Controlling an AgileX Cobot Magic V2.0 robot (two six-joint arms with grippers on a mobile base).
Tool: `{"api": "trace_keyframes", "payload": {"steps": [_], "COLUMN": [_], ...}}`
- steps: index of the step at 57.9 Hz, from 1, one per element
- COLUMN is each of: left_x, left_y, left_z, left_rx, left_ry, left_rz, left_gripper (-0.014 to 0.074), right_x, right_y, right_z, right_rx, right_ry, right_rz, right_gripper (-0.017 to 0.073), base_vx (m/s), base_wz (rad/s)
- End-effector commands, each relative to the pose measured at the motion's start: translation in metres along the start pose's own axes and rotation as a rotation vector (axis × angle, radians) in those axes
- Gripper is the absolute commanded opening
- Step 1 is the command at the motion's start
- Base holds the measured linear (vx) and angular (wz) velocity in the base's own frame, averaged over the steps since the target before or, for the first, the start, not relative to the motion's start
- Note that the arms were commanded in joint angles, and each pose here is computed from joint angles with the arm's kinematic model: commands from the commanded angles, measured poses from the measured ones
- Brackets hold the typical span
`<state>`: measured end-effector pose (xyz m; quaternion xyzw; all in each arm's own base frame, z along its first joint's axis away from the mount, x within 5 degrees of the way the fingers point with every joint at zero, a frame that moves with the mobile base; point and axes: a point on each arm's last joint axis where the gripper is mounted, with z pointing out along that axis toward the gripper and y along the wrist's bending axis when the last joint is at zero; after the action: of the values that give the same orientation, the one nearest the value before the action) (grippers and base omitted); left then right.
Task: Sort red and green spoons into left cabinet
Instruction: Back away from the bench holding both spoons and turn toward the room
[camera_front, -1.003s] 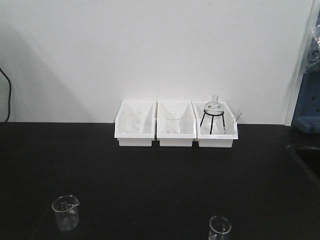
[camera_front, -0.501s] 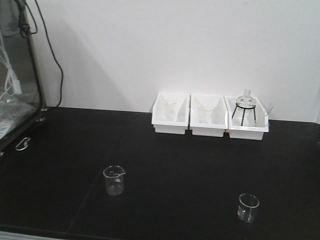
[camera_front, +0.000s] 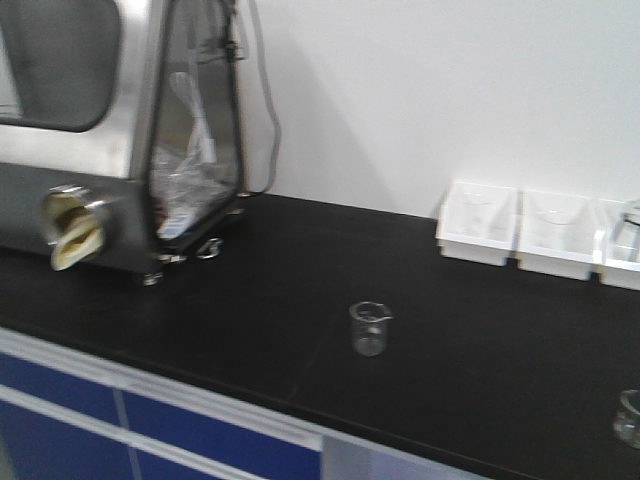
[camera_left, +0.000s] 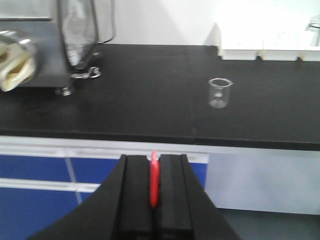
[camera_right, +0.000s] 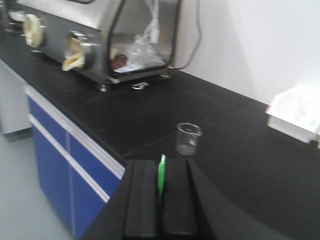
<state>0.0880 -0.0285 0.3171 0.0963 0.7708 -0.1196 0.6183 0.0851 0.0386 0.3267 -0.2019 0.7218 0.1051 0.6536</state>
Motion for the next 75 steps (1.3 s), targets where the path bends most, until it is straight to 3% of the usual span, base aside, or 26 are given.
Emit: {"api": "trace_keyframes", "payload": {"steps": [1,38,75], "left_x": [-0.0153,-0.0153,-0.0153], "left_y": [-0.0010,-0.0010,-0.0010], "left_z": [-0.0030,-0.0030,-0.0030], "left_rx": [0.007,0.007,0.007], "left_ry": [-0.103,-0.103,-0.103], "left_rz": [-0.012,-0.012,-0.012], "left_gripper": [-0.0006,-0.0006,-0.0006], "right_x": [-0.0127,-0.0126,-0.0126], "right_y": [-0.0049,-0.0048,-0.0048], "right_z": [-0.0015,-0.0015,-0.0015], "right_rx": [0.047,0.045,0.045], "right_ry": [-0.069,-0.068,-0.068], "right_rz": [0.007,0.007,0.007], "right_gripper": [-0.0003,-0.0003,-0.0003], "base_vx": [-0.13,-0.08,0.11], "base_wz": [0.59,0.63,0.53]}}
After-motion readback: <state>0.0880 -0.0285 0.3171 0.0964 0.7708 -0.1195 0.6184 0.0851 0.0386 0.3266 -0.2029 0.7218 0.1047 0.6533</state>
